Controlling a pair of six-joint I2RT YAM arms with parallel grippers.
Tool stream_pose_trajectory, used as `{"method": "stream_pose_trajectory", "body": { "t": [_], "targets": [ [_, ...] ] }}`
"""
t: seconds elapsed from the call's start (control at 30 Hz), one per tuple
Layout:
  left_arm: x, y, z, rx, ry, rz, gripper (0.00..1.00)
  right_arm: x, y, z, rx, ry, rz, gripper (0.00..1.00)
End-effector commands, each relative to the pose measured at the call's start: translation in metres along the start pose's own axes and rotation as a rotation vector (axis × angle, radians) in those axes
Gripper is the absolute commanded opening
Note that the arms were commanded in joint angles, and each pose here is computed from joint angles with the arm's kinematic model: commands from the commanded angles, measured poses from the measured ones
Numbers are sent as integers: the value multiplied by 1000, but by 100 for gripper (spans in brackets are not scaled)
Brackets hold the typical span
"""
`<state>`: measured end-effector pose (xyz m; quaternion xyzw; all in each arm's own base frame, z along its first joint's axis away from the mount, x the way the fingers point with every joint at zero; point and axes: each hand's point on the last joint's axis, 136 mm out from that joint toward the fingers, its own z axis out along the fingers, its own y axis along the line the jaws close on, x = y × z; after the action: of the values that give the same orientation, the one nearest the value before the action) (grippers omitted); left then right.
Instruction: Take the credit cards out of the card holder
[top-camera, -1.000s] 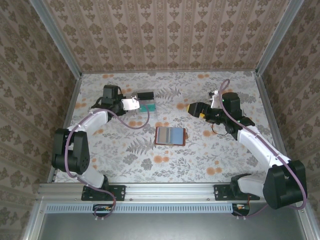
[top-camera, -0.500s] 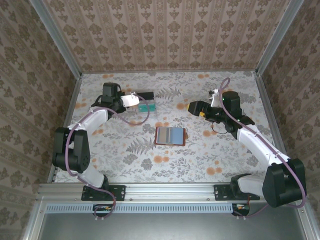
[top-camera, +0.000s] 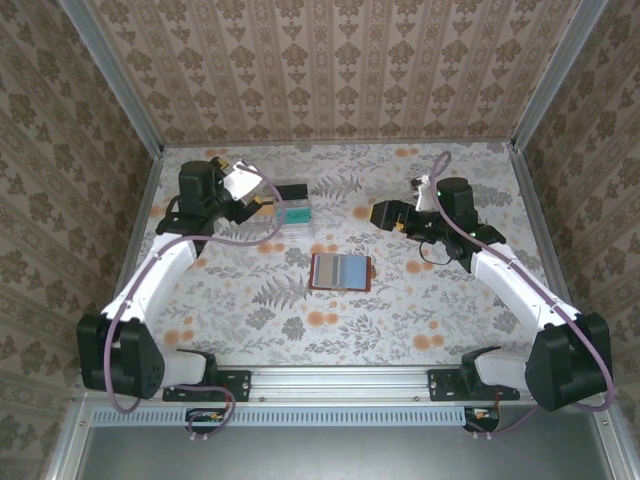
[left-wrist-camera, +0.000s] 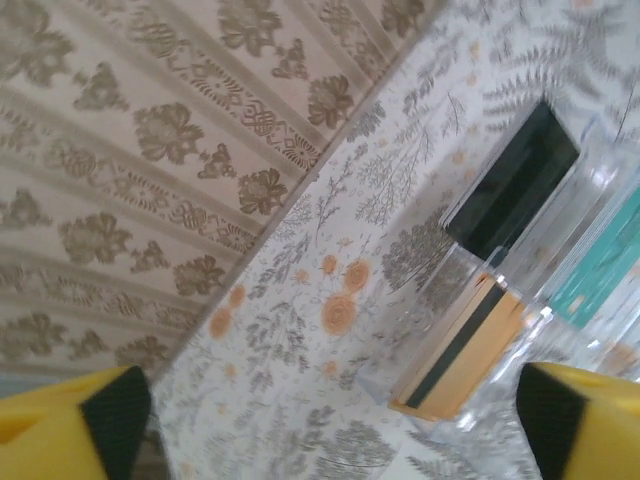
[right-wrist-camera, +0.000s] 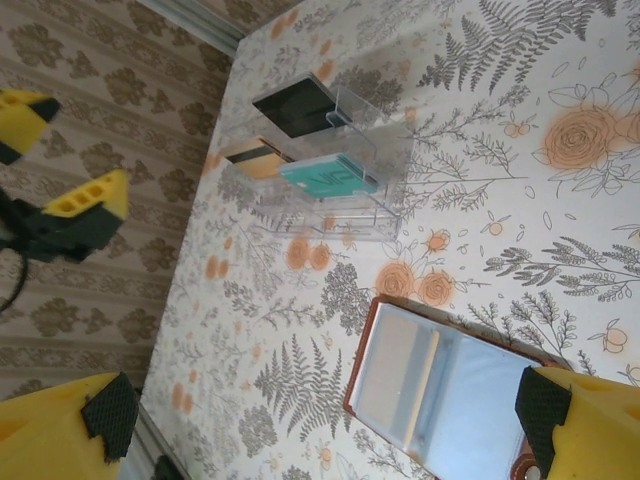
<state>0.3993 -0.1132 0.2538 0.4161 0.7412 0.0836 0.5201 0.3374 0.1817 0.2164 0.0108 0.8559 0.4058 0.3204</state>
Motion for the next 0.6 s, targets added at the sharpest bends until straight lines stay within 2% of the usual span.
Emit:
{"method": "stream_pose_trajectory", "body": {
  "t": [0.0, 0.07, 0.17, 0.2, 0.27, 0.33, 0.4, 0.5, 0.53, 0.57],
  "targets": [
    [6, 2, -23, -9, 29, -303, 100, 13, -6, 6, 101, 40, -56, 100],
    [6, 10, -37, -60, 21, -432, 100, 22, -5, 10, 130, 53, -79, 100],
    [16, 28, -60, -170, 33, -726, 100, 37, -5, 18, 183, 77, -113, 100],
    [20, 28, -66, -164, 52, -813, 100, 43, -7, 22, 203, 90, -118, 100],
    [21, 20, -74, -103, 71, -888, 100, 55, -9, 28, 225, 113, -126, 100],
    [31, 13, -77, -111, 98, -965, 99, 67, -11, 35, 229, 140, -117, 100],
    [37, -2, -78, -71, 119, -1021, 95, 82, -13, 44, 224, 179, -111, 90],
    [50, -30, -74, 3, 198, -1111, 83, 100, -13, 54, 216, 245, -114, 56],
    [54, -39, -73, 18, 225, -1133, 81, 108, -19, 60, 234, 272, -112, 47],
    [59, -51, -70, 35, 259, -1151, 79, 114, -24, 64, 258, 288, -112, 43]
  ]
}}
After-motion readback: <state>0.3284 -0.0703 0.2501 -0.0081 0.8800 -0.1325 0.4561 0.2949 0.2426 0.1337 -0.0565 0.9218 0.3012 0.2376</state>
